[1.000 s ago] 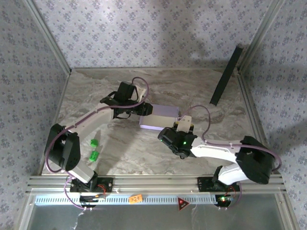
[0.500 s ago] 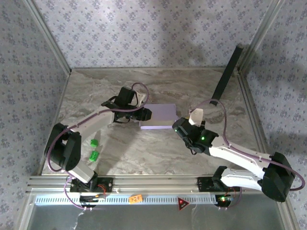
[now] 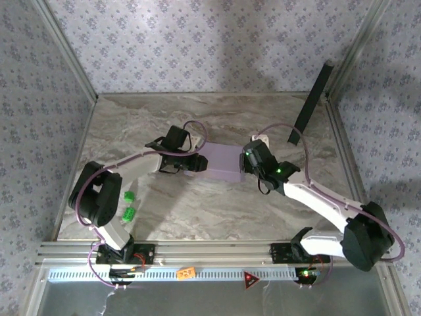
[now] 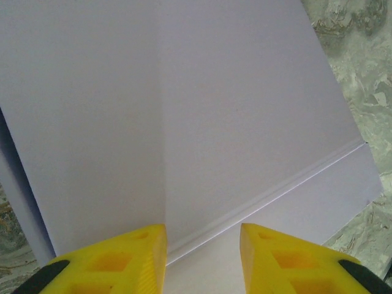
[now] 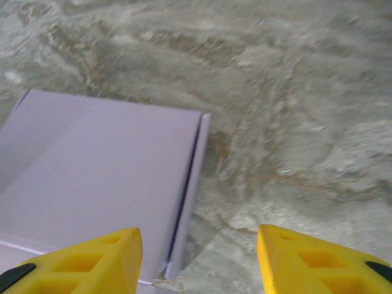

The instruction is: Fold the paper box

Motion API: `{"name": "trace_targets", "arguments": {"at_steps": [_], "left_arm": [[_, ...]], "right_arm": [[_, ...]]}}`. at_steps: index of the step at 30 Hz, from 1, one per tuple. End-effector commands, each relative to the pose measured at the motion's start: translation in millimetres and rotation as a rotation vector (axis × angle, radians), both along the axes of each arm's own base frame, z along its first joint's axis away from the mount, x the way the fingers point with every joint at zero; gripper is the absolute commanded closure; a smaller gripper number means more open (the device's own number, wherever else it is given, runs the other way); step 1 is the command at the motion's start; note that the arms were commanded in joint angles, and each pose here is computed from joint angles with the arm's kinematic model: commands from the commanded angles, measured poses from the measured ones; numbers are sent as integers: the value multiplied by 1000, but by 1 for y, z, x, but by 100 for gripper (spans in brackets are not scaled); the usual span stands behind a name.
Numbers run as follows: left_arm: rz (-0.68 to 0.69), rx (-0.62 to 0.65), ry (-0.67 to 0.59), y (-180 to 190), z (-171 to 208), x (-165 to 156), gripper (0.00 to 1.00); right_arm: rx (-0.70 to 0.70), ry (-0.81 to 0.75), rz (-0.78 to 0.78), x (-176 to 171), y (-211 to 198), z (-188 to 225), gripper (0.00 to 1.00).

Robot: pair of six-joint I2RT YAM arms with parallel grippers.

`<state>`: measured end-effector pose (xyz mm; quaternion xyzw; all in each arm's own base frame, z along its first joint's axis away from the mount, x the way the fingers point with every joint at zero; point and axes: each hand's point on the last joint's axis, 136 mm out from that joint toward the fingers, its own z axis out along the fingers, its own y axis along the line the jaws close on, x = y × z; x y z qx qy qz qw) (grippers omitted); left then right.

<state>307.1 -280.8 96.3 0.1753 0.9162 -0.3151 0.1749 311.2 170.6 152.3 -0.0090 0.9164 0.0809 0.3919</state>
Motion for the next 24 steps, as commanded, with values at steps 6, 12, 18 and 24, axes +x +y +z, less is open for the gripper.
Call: {"name": "trace_targets", "arguments": {"at_steps": [6,12,18,24], "left_arm": [[-10,16,46,1,-18,-3,63],[-4,30,65,2,-27,-4,63],[7,56,103,6,-42,-7,63],[22,104,207,14,-66,-18,64]], "right_arm": [[196,218,167,9,44,-21,53],[234,331,201,6,55,-52,68],[240,459,167,-2,48,-100,75],[152,556,96,-11,29,-139,81]]}}
